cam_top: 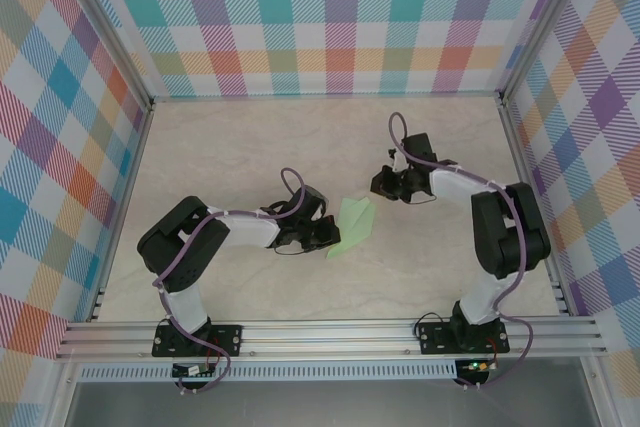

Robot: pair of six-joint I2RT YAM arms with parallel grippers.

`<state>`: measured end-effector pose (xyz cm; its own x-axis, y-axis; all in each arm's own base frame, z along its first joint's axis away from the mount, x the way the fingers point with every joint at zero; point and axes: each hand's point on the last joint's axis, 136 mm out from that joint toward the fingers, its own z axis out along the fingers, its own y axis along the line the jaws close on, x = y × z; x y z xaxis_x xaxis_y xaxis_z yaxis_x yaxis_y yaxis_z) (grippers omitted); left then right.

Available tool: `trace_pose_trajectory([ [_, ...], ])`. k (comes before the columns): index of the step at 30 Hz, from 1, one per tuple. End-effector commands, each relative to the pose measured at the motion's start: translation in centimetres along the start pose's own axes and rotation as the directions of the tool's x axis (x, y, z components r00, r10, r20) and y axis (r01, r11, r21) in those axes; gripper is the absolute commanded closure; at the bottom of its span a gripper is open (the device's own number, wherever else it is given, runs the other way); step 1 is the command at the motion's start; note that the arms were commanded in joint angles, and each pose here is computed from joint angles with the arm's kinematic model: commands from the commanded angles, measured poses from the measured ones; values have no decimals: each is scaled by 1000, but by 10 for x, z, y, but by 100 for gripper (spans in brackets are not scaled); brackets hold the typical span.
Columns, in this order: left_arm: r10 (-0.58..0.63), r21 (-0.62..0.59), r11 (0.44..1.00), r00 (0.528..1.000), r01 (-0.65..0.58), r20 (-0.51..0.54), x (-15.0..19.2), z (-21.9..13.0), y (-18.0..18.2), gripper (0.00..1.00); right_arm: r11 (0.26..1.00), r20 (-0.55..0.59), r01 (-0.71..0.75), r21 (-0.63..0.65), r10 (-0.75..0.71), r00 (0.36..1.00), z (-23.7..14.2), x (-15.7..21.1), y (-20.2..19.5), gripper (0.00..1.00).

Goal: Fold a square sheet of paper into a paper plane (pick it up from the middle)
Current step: Fourth fold the wing at the center of the table.

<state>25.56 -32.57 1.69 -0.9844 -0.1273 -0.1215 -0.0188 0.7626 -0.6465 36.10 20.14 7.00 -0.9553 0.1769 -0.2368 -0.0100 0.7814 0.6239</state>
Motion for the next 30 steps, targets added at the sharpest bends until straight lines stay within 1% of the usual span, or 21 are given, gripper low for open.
trace_pose_trajectory([
  [1, -80, -304, 952, 992, 45, -103, 41, 4, 84, 100, 999, -64, 4, -52, -8, 998, 8, 32, 20, 90],
  [5, -73, -300, 953, 992, 39, -101, 39, 3, 81, 100, 994, -155, -13, -106, -4, 988, 28, 63, 38, 90],
  [8, -72, -299, 953, 993, 39, -98, 38, 3, 80, 100, 993, -202, -20, -117, -4, 979, 39, 78, 42, 90],
  [14, -67, -290, 956, 993, 36, -98, 37, 3, 77, 100, 995, -263, -58, -79, 35, 964, 52, 95, 26, 91],
  [19, -43, -258, 966, 994, 16, -100, 31, 3, 65, 100, 998, -288, -67, -5, 63, 956, 58, 106, 7, 91],
  [22, -13, -215, 977, 996, -7, -90, 23, 0, 47, 100, 996, -303, -75, 45, 85, 949, 61, 112, -6, 91],
  [25, 47, -126, 990, 996, -56, -71, 12, -7, 17, 100, 993, -309, -73, 93, 99, 946, 62, 115, -16, 91],
  [27, 94, -71, 993, 995, -97, -41, 2, -15, -3, 97, 990, -313, -69, 122, 104, 944, 62, 117, -22, 91],
  [30, 129, -3, 992, 992, -129, -12, -8, -22, -22, 93, 987, -324, -66, 147, 111, 940, 62, 119, -27, 91],
])
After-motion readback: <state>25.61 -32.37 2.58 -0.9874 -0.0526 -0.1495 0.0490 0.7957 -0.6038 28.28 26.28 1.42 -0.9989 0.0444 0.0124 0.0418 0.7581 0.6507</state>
